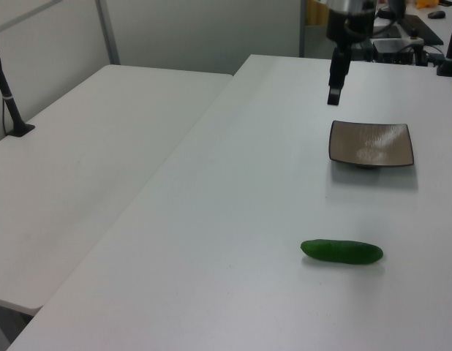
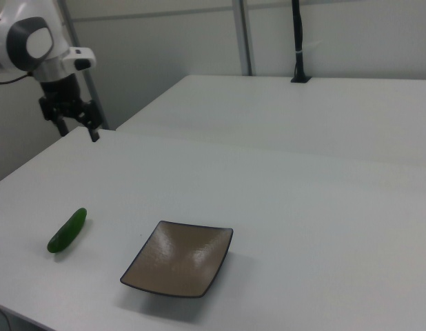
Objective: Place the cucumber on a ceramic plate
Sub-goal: 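Move the open gripper from above the plate toward the green cucumber, then lower the gripper over the cucumber and close it around its middle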
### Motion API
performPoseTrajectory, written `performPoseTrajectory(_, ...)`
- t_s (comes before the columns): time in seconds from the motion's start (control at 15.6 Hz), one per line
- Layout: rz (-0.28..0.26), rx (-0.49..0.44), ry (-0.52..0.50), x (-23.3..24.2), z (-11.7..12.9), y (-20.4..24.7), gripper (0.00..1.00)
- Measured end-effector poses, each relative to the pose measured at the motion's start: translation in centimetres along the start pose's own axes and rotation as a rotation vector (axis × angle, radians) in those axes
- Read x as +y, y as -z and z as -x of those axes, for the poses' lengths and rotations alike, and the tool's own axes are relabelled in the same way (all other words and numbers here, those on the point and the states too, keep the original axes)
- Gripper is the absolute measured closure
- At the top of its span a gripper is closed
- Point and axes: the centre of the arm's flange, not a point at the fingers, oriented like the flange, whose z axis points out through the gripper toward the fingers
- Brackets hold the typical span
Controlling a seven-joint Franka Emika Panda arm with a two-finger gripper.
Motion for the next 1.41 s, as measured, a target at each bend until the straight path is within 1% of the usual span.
performPoseTrajectory(0.19,-0.004,-0.018,0.044,-4.1,0.8,-0.9,0.0)
performPoseTrajectory(0.39,-0.009,-0.061,0.051,-8.0,1.6,-3.1,0.0)
performPoseTrajectory(0.64,-0.01,-0.144,0.063,-11.8,2.2,-7.7,0.0)
performPoseTrajectory(0.77,-0.013,-0.162,0.06,-13.1,2.4,-10.1,0.0)
performPoseTrajectory(0.96,-0.002,-0.196,0.066,-14.3,3.4,-13.7,0.0)
performPoseTrajectory(1.09,0.019,-0.207,0.07,-14.6,3.9,-15.8,0.0)
performPoseTrajectory(1.35,0.105,-0.212,0.053,-15.4,4.5,-20.3,0.0)
performPoseTrajectory(1.41,0.114,-0.214,0.052,-15.5,4.6,-21.3,0.0)
